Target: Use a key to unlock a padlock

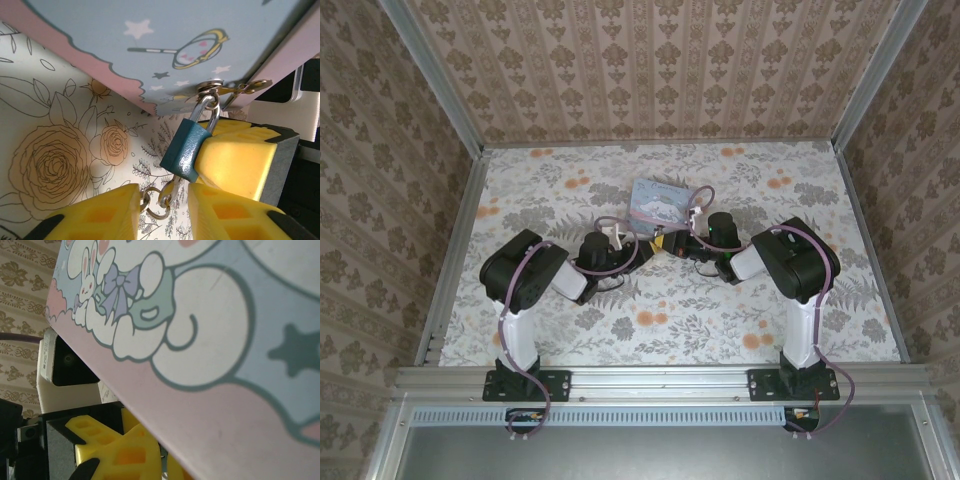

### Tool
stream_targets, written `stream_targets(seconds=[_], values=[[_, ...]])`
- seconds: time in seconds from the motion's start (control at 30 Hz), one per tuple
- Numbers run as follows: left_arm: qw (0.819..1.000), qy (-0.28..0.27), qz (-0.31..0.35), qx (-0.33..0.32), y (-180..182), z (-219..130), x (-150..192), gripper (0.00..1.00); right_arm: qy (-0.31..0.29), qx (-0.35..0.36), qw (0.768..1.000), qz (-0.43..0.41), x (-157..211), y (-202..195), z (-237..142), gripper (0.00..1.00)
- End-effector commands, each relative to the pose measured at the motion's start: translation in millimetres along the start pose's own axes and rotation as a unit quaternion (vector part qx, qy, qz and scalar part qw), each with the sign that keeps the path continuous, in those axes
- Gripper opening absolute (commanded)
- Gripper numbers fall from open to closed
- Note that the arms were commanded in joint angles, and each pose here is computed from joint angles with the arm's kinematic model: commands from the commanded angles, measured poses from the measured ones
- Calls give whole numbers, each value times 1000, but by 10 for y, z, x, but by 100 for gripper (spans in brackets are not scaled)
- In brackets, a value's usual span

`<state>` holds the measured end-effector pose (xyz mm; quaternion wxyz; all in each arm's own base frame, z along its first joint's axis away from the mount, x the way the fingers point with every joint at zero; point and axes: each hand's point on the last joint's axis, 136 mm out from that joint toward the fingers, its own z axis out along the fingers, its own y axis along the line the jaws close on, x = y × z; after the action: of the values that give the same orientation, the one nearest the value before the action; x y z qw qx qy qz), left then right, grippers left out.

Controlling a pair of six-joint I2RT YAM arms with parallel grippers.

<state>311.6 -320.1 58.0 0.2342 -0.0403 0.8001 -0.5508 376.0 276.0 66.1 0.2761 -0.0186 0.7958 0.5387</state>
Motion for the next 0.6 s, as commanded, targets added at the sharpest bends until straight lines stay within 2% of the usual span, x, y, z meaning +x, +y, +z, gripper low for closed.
stream_targets(seconds=[0.0,0.37,0.57], values=[[1000,-6,1,7,0,17,-5,29,36,10,998,42,232,-140,27,0],[1000,-10,6,12,-44,80,-81,21,40,9,998,43,259,-146,21,0],[1000,-9,10,17,-68,107,-110,12,47,11,998,47,317,-188,18,0]])
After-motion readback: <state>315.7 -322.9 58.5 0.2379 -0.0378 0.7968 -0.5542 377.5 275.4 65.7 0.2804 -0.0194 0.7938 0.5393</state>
